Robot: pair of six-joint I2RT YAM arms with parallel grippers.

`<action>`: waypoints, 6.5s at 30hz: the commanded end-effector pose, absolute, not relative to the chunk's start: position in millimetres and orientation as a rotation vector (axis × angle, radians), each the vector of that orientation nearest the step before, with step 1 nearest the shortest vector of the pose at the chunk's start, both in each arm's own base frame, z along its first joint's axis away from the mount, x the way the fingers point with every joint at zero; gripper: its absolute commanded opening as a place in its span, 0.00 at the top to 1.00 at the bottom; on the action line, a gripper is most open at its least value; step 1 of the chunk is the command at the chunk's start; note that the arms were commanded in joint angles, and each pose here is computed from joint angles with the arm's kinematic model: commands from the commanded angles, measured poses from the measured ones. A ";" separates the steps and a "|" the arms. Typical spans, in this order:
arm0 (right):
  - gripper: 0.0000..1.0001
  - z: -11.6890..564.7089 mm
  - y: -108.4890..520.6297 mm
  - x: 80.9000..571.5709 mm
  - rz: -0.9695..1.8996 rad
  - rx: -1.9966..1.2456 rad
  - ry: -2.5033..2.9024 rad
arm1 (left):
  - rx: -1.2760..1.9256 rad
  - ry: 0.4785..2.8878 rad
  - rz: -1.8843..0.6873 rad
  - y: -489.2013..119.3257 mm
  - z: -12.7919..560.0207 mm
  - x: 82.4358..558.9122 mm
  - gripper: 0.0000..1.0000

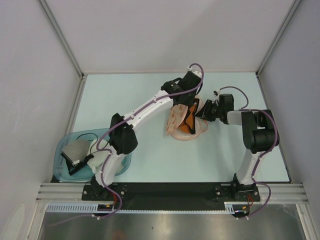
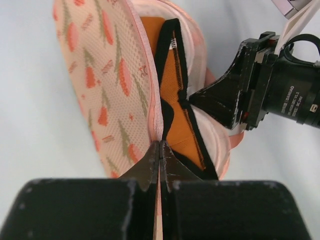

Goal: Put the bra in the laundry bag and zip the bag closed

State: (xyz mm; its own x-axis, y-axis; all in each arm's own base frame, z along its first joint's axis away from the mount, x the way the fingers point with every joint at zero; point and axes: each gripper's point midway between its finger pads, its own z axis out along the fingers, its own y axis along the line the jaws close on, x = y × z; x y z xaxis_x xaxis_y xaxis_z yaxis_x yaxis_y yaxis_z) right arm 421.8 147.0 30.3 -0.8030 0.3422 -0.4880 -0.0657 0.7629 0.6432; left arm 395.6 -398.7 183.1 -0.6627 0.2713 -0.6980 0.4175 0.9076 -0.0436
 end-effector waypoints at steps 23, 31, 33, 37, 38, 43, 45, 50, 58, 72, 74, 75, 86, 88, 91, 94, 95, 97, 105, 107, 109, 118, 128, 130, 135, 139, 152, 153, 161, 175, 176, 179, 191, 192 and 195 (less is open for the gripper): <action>0.59 56.6 139.2 415.9 0.947 0.314 2.303 | 0.525 2.399 -0.791 -512.7 73.5 375.6 1.00; 0.49 72.7 116.1 400.9 0.786 0.345 2.323 | 0.512 2.406 -0.784 -510.9 47.0 388.3 1.00; 0.46 83.5 108.4 397.6 0.740 0.345 2.304 | 0.516 2.413 -0.766 -506.9 40.4 390.1 1.00; 0.41 99.0 113.8 391.1 0.785 0.294 2.277 | 0.540 2.401 -0.784 -505.1 48.1 388.8 1.00; 0.41 100.8 116.1 389.4 0.804 0.288 2.275 | 0.553 2.396 -0.785 -504.1 51.3 387.2 1.00; 0.39 104.5 116.2 374.3 0.814 0.277 2.268 | 0.572 2.347 -0.795 -496.1 81.7 388.2 0.79; 0.39 106.1 115.6 369.8 0.812 0.279 2.262 | 0.580 2.323 -0.834 -492.5 97.9 388.3 0.63; 0.38 109.1 115.5 345.8 0.803 0.276 2.275 | 0.590 2.271 -0.897 -485.2 129.4 391.9 0.48; 0.34 107.7 118.1 333.5 0.809 0.237 2.295 | 0.631 2.151 -0.948 -464.3 213.7 371.5 0.35; 0.23 115.2 183.8 344.0 0.994 0.103 2.239 | 0.484 2.186 -0.795 -329.4 235.9 315.4 0.27; 0.26 114.6 195.2 356.8 1.040 0.112 2.230 | 0.428 2.223 -0.801 -309.8 215.4 314.5 0.28; 0.27 114.2 197.6 361.8 1.045 0.115 2.226 | 0.404 2.209 -0.828 -304.2 220.8 310.6 0.28; 0.36 105.6 226.6 413.8 1.093 0.116 2.239 | 0.351 2.255 -0.781 -276.5 187.0 304.8 0.28; 0.36 98.1 233.7 418.9 1.099 0.122 2.259 | 0.344 2.253 -0.776 -273.5 185.9 308.7 0.28; 0.36 85.2 238.3 421.2 1.057 0.131 2.284 | 0.339 2.248 -0.774 -268.4 187.1 315.5 0.28; 0.40 79.0 238.1 424.9 1.022 0.148 2.295 | 0.340 2.233 -0.778 -265.3 190.6 319.9 0.28; 0.51 81.5 239.1 426.1 1.018 0.146 2.287 | 0.344 2.224 -0.782 -265.1 193.0 319.6 0.28; 0.67 87.8 237.8 428.6 0.973 0.129 2.272 | 0.345 2.216 -0.781 -263.3 192.3 320.1 0.28; 0.97 112.9 211.7 426.7 0.722 0.064 2.289 | 0.319 2.252 -0.790 -263.1 169.4 333.0 0.27; 1.00 117.7 202.3 425.5 0.664 0.072 2.289 | 0.286 2.254 -0.797 -263.2 167.4 339.5 0.27; 1.00 110.3 190.9 417.6 0.601 0.104 2.327 | 0.246 2.273 -0.794 -262.8 161.4 347.2 0.27; 1.00 70.9 150.3 404.0 0.568 0.205 2.385 | 0.257 2.304 -0.998 -301.5 152.2 365.8 0.23; 1.00 35.6 155.5 413.3 0.668 0.174 2.411 | 0.374 2.315 -1.007 -322.3 140.8 388.1 0.13; 1.00 34.9 158.9 415.1 0.681 0.162 2.414 | 0.383 2.343 -0.987 -324.3 130.1 396.0 0.13; 0.99 39.5 155.0 420.5 0.663 0.156 2.412 | 0.380 2.403 -0.950 -330.6 103.5 411.9 0.16; 0.97 44.7 159.2 416.4 0.706 0.155 2.412 | 0.416 2.317 -0.963 -338.7 120.9 409.6 0.26; 0.80 66.2 165.4 406.6 0.678 0.122 2.420 | 0.554 2.285 -1.170 -388.6 109.9 362.0 0.44; 0.80 66.0 164.7 405.8 0.674 0.124 2.421 | 0.562 2.295 -1.171 -394.0 102.0 356.1 0.44; 0.73 77.5 175.4 400.9 0.784 0.092 2.412 | 0.517 2.383 -1.061 -386.6 77.0 353.0 0.39; 0.43 133.0 161.1 387.5 0.672 0.079 2.348 | 0.514 2.295 -1.013 -374.0 129.9 353.3 0.37; 0.42 135.1 162.5 387.0 0.676 0.073 2.342 | 0.509 2.269 -1.015 -373.6 141.7 354.2 0.37; 0.41 135.1 164.4 386.3 0.684 0.075 2.345 | 0.511 2.240 -1.041 -375.7 155.6 351.1 0.35; 0.39 125.3 179.9 388.2 0.762 0.073 2.369 | 0.513 2.346 -1.025 -374.2 101.9 346.1 0.33; 0.36 122.4 180.7 385.6 0.776 0.075 2.375 | 0.510 2.329 -1.010 -371.8 108.3 347.0 0.29; 0.35 115.6 179.2 378.8 0.821 0.121 2.381 | 0.516 2.239 -0.948 -363.6 140.2 349.1 0.23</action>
